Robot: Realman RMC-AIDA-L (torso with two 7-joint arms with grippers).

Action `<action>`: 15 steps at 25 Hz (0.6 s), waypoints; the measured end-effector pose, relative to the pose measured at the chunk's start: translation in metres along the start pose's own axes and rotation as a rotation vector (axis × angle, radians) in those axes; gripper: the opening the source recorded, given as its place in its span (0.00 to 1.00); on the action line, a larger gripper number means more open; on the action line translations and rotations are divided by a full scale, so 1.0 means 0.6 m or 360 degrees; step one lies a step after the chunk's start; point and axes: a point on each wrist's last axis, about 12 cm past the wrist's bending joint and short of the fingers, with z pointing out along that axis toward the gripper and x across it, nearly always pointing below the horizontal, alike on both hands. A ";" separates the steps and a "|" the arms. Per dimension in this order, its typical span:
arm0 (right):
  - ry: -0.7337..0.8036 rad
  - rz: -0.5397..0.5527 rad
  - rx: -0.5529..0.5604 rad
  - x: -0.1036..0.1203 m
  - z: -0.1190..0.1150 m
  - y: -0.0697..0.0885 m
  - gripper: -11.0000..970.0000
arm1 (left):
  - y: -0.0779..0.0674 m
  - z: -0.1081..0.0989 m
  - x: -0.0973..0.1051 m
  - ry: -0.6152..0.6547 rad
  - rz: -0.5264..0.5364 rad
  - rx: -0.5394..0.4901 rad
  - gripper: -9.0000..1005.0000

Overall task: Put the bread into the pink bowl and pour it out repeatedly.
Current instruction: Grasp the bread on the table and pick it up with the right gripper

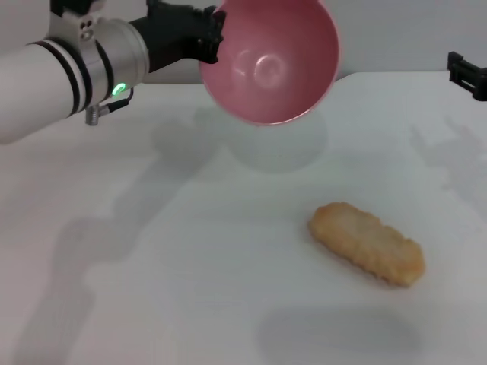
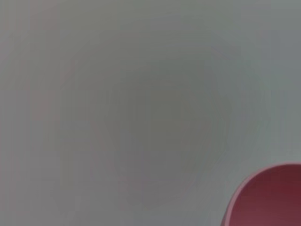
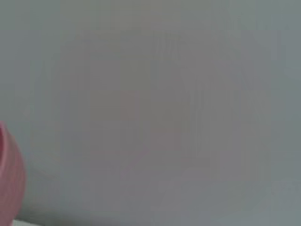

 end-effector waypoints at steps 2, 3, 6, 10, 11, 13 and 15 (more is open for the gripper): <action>0.0014 0.0003 -0.0021 0.000 0.003 0.004 0.69 | 0.010 -0.003 0.001 0.0039 -0.0061 -0.0035 0.05; 0.0023 0.0012 -0.0035 0.000 0.006 0.007 0.69 | 0.017 -0.005 0.001 0.0055 -0.0081 -0.0063 0.05; 0.0032 0.0022 -0.0042 0.002 0.008 0.008 0.69 | 0.028 -0.010 -0.001 0.0057 -0.0085 -0.0135 0.05; 0.0049 0.0032 -0.0053 0.004 0.008 0.009 0.69 | 0.047 -0.021 -0.007 -0.0006 -0.0204 -0.0214 0.05; 0.0053 0.0034 -0.0054 0.005 0.009 0.009 0.69 | 0.051 -0.025 -0.010 -0.0033 -0.0231 -0.0228 0.05; 0.0058 0.0035 -0.0058 0.007 0.009 0.011 0.69 | 0.052 -0.033 -0.019 -0.0087 -0.0245 -0.0238 0.05; 0.0062 0.0034 -0.0069 0.007 0.010 0.014 0.69 | 0.049 -0.039 -0.031 -0.0121 -0.0228 -0.0229 0.05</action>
